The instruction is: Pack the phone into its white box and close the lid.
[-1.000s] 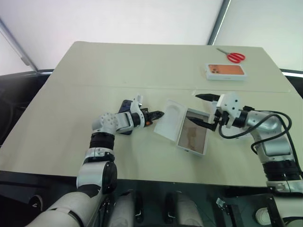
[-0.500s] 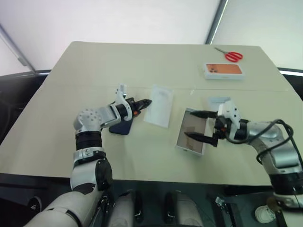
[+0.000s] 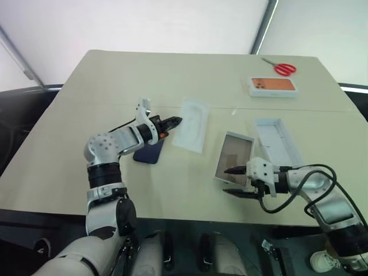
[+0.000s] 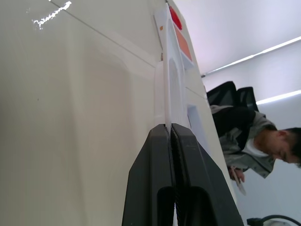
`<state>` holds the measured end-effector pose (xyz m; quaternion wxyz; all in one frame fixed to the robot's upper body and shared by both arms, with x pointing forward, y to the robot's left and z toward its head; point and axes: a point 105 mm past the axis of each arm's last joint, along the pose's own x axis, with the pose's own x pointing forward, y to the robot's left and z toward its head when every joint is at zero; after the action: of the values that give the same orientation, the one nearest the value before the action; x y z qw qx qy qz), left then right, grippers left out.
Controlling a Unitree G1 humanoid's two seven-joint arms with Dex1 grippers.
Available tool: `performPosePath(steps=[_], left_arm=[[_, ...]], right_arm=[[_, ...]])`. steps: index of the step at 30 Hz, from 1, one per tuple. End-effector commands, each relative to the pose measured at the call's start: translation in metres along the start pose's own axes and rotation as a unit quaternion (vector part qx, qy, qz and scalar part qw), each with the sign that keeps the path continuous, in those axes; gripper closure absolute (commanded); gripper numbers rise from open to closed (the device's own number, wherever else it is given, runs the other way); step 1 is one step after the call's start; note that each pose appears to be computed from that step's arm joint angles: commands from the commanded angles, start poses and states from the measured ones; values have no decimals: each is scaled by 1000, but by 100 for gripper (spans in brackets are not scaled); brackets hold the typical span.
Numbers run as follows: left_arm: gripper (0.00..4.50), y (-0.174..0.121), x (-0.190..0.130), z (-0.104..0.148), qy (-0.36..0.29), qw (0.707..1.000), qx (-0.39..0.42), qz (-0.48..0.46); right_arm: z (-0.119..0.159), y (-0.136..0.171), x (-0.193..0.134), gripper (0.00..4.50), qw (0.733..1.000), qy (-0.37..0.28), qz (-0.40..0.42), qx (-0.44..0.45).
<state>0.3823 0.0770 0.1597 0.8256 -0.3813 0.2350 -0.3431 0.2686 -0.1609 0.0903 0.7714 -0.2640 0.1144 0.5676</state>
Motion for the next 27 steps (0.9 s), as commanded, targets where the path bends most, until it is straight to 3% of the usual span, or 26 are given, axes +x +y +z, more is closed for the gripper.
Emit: performPosePath(steps=[1,3,16,19,22,24,27], left_arm=[[450,-17,-1,10,-16,999,17,-28],[450,-22,0,13,-22,999,14,-35],[450,-22,-1,37,-67,997,-25,-30],[450,-17,-1,34,-70,997,-13,-12],[450,-17,0,29,-69,998,-10,-7],[450,-16,0,25,-68,998,-7,-2],[450,-16,1,18,-67,998,-1,-1]], right_arm=[[-5,-1,-3,356,1000,11,3,-23],[-2,-5,-1,445,1000,-2,-9,-26],[38,-33,53,445,992,-68,-7,-105],[39,-41,63,353,991,-64,-12,-116],[38,-47,66,197,990,-60,-32,-123],[42,-45,58,101,994,-80,-16,-70],[53,-60,38,101,991,-106,-54,-56]])
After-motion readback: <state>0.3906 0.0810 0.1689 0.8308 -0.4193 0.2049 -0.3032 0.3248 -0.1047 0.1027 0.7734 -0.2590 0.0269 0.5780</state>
